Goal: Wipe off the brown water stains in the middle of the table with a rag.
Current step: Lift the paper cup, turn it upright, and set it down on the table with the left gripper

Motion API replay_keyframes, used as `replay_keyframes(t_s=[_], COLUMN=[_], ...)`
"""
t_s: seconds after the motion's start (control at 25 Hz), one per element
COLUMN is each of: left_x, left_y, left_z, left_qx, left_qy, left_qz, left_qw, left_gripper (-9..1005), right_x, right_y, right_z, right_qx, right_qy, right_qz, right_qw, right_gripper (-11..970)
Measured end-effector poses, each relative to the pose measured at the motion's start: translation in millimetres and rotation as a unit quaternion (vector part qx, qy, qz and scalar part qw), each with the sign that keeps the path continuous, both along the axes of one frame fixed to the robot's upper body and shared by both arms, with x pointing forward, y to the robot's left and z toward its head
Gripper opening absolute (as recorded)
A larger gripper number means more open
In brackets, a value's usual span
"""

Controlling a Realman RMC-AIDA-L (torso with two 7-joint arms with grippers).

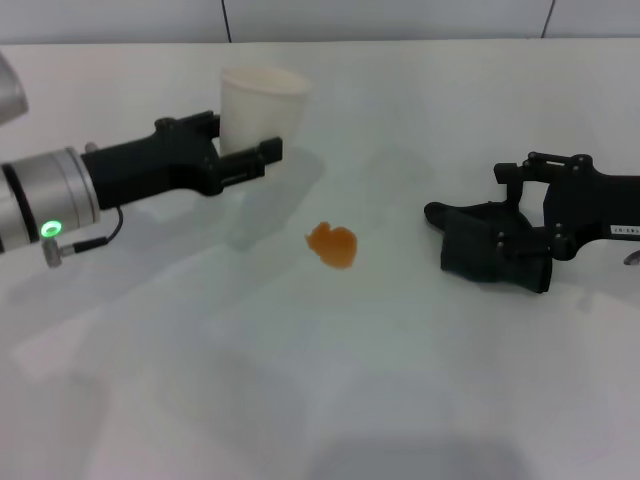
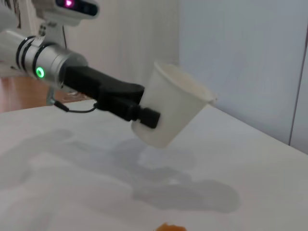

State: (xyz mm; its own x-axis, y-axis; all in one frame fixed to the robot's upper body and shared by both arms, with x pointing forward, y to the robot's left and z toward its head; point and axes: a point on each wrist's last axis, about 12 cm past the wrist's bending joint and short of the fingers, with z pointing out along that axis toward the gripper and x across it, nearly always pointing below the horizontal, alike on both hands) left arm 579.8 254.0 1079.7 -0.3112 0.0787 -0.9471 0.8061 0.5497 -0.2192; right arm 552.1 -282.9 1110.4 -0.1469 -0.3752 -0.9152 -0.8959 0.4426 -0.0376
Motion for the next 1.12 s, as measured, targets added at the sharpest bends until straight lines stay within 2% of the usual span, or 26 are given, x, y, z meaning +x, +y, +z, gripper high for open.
replay_keyframes(t_s=[0.28, 0.56, 1.12], left_x=[-16.2, -27.0, -31.5], left_y=[2.7, 16.5, 16.3], left_z=[-13.8, -20.6, -38.1], left_qx=[-0.009, -0.032, -0.008], left_qy=[-0.040, -0.053, -0.010], left_qz=[0.013, 0.063, 0.084], left_qw=[0.999, 0.996, 0.996], left_gripper=[663, 663, 658], right_x=[0.2, 0.6, 2.1], right_y=[0.0, -0.9, 0.9], right_z=[0.4, 2.2, 3.8], right_qx=[0.002, 0.005, 0.004], right_qy=[-0.001, -0.005, -0.008], right_qz=[-0.001, -0.004, -0.001], right_qw=[1.000, 1.000, 1.000], right_gripper=[870, 870, 869])
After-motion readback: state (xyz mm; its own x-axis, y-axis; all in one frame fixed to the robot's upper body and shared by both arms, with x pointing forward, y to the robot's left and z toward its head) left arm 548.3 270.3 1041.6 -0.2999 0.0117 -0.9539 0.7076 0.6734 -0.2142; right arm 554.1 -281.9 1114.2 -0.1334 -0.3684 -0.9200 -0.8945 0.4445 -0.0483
